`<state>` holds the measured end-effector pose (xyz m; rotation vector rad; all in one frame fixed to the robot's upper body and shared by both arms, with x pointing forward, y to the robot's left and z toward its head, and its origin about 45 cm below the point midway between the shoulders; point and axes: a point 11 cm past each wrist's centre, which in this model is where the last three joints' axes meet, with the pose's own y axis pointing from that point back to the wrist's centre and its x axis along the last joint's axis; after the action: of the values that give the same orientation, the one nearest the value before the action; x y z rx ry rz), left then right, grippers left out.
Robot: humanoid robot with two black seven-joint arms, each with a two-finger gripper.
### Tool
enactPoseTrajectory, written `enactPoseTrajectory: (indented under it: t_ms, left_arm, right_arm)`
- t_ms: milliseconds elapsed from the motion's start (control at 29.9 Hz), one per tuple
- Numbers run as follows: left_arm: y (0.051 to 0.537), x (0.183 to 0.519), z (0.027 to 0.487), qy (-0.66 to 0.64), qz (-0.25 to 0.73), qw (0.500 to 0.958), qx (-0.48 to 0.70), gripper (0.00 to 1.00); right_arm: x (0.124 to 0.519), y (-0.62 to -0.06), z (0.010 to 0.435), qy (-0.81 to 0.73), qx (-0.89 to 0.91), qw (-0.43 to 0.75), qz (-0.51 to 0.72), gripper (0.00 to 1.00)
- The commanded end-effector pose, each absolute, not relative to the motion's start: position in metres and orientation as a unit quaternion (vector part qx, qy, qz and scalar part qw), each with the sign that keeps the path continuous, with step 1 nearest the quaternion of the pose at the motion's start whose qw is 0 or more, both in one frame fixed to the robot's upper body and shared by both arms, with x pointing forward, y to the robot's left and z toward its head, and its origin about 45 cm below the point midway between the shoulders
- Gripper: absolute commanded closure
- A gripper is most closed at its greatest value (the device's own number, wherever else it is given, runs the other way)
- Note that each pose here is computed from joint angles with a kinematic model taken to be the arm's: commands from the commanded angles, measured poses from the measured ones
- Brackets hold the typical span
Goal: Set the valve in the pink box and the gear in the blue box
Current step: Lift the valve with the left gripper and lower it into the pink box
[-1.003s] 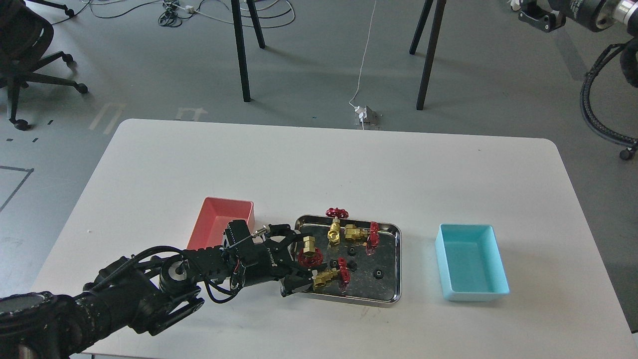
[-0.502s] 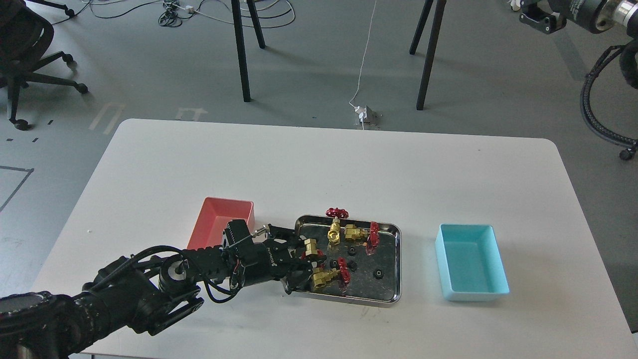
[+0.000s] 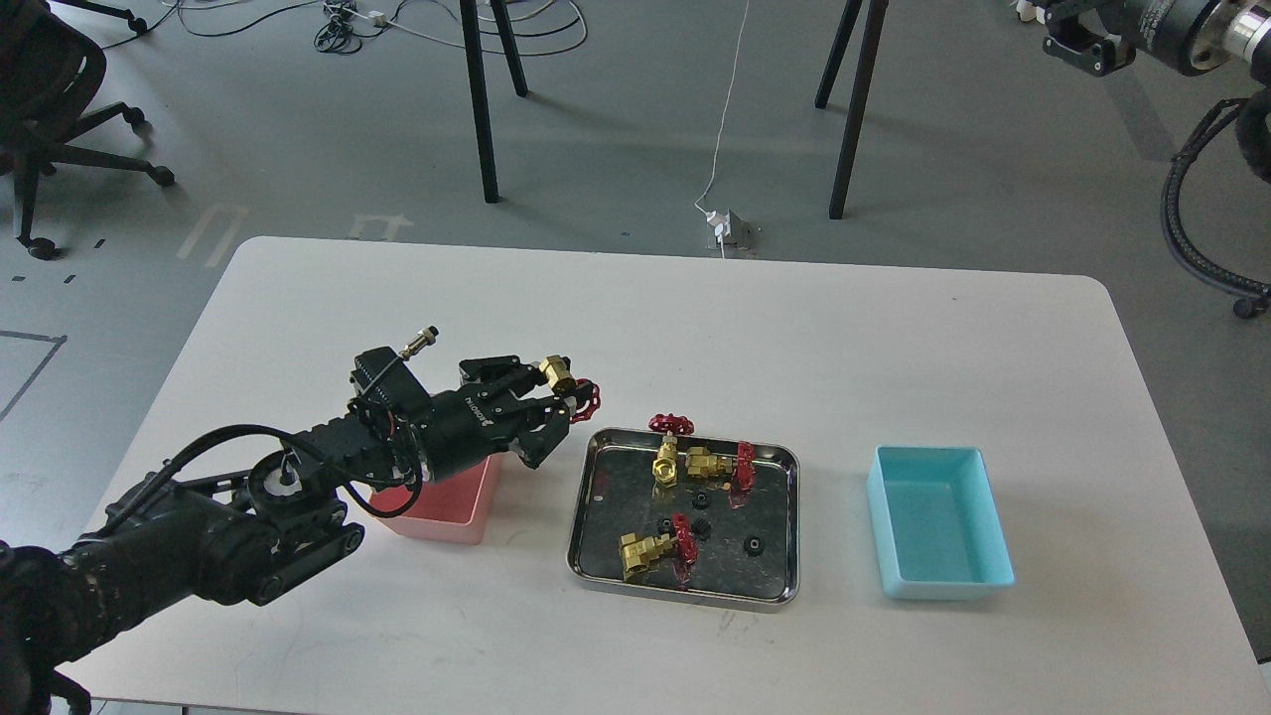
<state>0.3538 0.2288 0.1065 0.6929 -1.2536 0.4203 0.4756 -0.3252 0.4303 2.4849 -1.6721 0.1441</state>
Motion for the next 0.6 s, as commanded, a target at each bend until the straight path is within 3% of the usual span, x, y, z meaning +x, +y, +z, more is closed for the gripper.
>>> enactPoseTrajectory:
  t_ms: [0, 301, 435, 568]
  left_arm:
    - [0.255, 0.341, 0.120, -0.562, 0.198, 0.739, 0.315, 0.91]
    - [0.312, 0.293, 0.096, -0.510, 0.194, 0.754, 0.366, 0.90]
    - [0.319, 0.290, 0.090, -0.507, 0.191, 0.751, 0.378, 0.89]
    - [0.323, 0.290, 0.085, -0.504, 0.189, 0.749, 0.386, 0.76]
  right_arm:
    - [0.476, -0.323, 0.430, -0.554, 0.828, 0.071, 0.047, 0.01]
    - [0.480, -0.309, 0.425, -0.545, 0.835, 0.068, 0.042, 0.01]
    - [0.481, -0.300, 0.425, -0.538, 0.840, 0.064, 0.041, 0.01]
    - [0.482, -0.298, 0.427, -0.538, 0.839, 0.066, 0.049, 0.01]
